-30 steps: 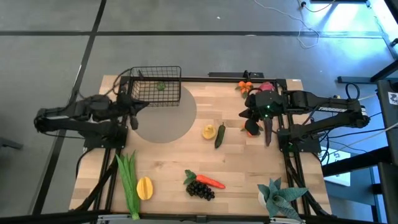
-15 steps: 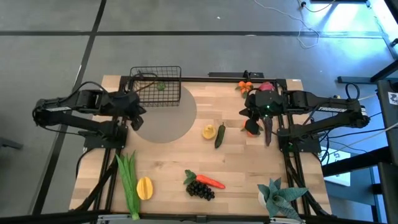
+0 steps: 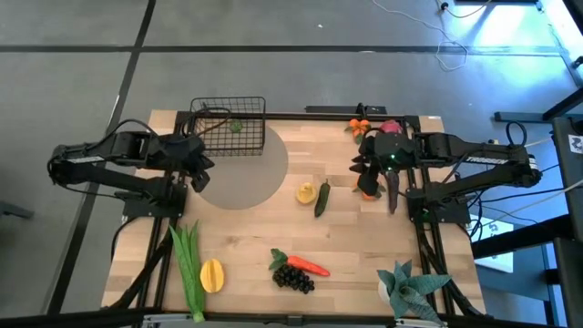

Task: Build produce basket
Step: Put the yellow pear into the wire basket

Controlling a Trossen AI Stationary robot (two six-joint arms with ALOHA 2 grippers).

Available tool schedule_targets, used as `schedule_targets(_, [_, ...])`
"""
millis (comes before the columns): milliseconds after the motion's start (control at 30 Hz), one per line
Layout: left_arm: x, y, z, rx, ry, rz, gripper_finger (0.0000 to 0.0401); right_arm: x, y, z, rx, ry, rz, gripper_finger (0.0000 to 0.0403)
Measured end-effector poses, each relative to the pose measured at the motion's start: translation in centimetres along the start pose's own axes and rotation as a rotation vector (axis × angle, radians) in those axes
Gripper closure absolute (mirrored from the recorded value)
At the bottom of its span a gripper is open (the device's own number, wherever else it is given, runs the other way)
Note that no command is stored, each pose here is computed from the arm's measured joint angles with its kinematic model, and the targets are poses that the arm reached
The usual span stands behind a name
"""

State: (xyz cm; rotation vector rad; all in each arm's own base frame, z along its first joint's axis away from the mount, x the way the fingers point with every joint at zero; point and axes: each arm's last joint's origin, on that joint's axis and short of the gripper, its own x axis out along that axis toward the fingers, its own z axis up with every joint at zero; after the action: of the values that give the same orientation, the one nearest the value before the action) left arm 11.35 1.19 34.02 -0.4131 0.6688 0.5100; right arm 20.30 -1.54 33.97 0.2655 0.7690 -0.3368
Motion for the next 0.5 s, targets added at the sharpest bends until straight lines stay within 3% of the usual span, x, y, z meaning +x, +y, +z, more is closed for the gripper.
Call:
schedule_targets(167, [0.0, 0.0, 0.0, -0.001, 0.000, 0.000, 0.0401, 0.2, 0.0, 0.1, 0.052, 0.001, -0.004, 0.0214])
schedule_targets(500, [0.0, 0.0, 0.0, 0.000, 0.000, 0.000, 0.0401, 2.9, 2.4, 1.3, -0.206, -0.048, 0.137, 0.0203])
